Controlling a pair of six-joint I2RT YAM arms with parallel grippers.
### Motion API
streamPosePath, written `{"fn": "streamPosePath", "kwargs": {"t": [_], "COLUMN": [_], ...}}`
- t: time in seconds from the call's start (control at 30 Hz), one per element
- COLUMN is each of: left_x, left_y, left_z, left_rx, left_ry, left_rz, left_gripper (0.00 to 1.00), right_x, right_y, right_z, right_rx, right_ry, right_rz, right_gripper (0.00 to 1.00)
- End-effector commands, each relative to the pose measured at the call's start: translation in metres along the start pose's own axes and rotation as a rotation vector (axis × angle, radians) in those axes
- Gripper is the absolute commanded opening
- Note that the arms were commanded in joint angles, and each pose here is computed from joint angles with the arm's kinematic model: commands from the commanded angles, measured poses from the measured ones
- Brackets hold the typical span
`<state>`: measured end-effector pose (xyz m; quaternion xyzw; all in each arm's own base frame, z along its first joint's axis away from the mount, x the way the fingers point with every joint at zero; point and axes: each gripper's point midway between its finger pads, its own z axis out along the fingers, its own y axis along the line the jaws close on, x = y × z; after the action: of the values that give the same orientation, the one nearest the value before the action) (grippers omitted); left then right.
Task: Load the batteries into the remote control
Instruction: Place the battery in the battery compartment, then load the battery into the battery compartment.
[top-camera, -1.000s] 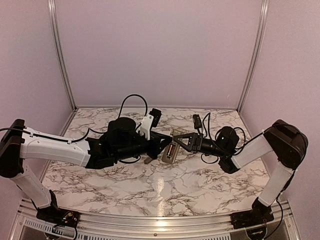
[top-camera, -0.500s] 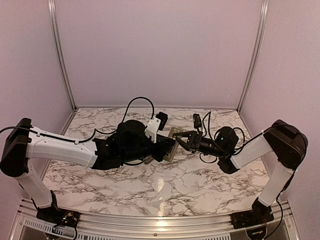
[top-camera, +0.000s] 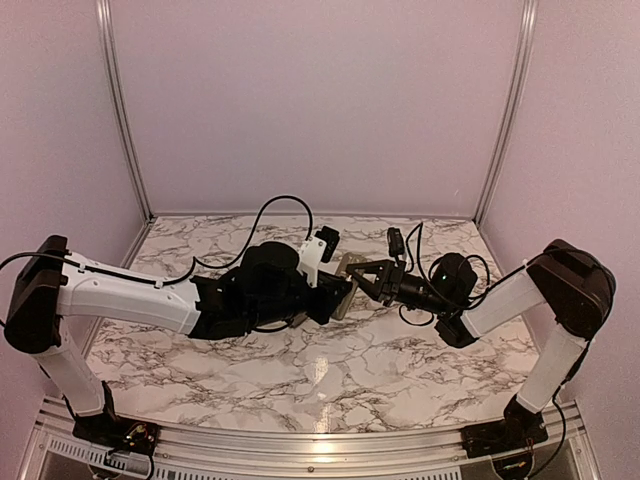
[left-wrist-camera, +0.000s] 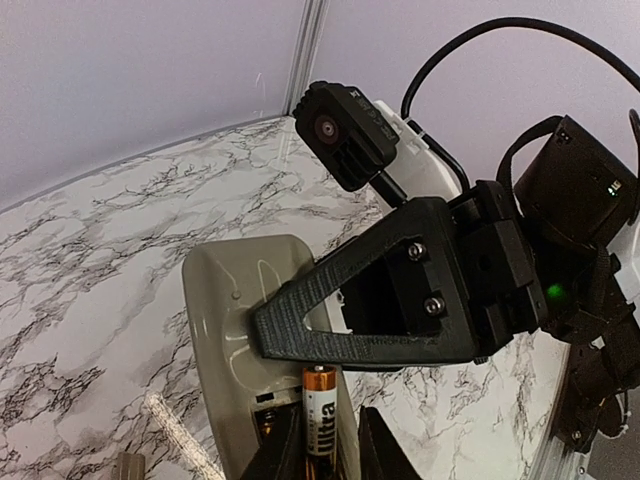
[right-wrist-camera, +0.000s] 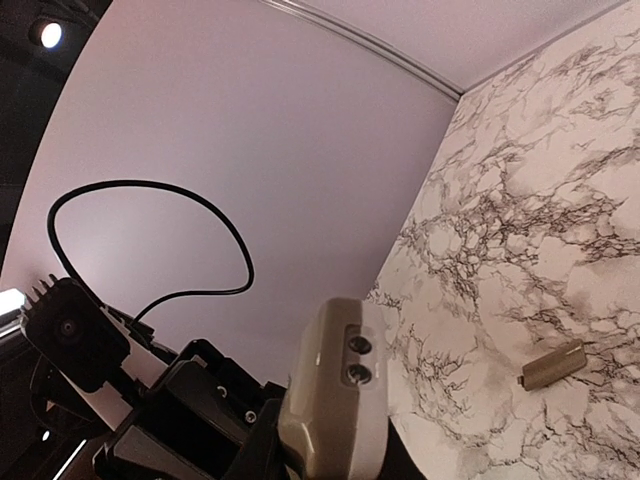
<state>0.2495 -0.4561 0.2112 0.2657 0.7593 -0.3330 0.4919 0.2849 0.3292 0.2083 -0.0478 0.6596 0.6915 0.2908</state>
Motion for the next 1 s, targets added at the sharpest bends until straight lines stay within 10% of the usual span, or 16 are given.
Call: {"fn": "streamPosePath", "kwargs": {"t": [0.0, 0.33, 0.7, 0.97], "left_x": [0.009, -0.004, -0.028, -0.012], "left_y": [0.006, 0.01, 0.021, 0.011], "left_z": [0.005, -0.008, -0.045, -0.055], "left_rx": [-0.035, -0.06, -0.039, 0.226], "left_ry": [0.038, 0.016, -0.034, 0.056], "left_rz": [0.009, -0.005, -0.106, -0.17], "left_gripper": [0.25, 0.42, 0.83, 0.84], "right_x": [-0.014, -0.01, 0.004, 0.011], "right_y": [0.037, 0.034, 0.026, 0.029], "right_z": [0.004, 0.004, 0.003, 0.009], "right_rx": [-0.113, -0.109, -0.104, -0.122], "right_ry": [-0.041, -0.024, 0.038, 0.109], "right_rz": [-0.059, -0.056, -0.09, -0.11], "right_gripper": [0.0, 0.0, 0.0, 0.0]}}
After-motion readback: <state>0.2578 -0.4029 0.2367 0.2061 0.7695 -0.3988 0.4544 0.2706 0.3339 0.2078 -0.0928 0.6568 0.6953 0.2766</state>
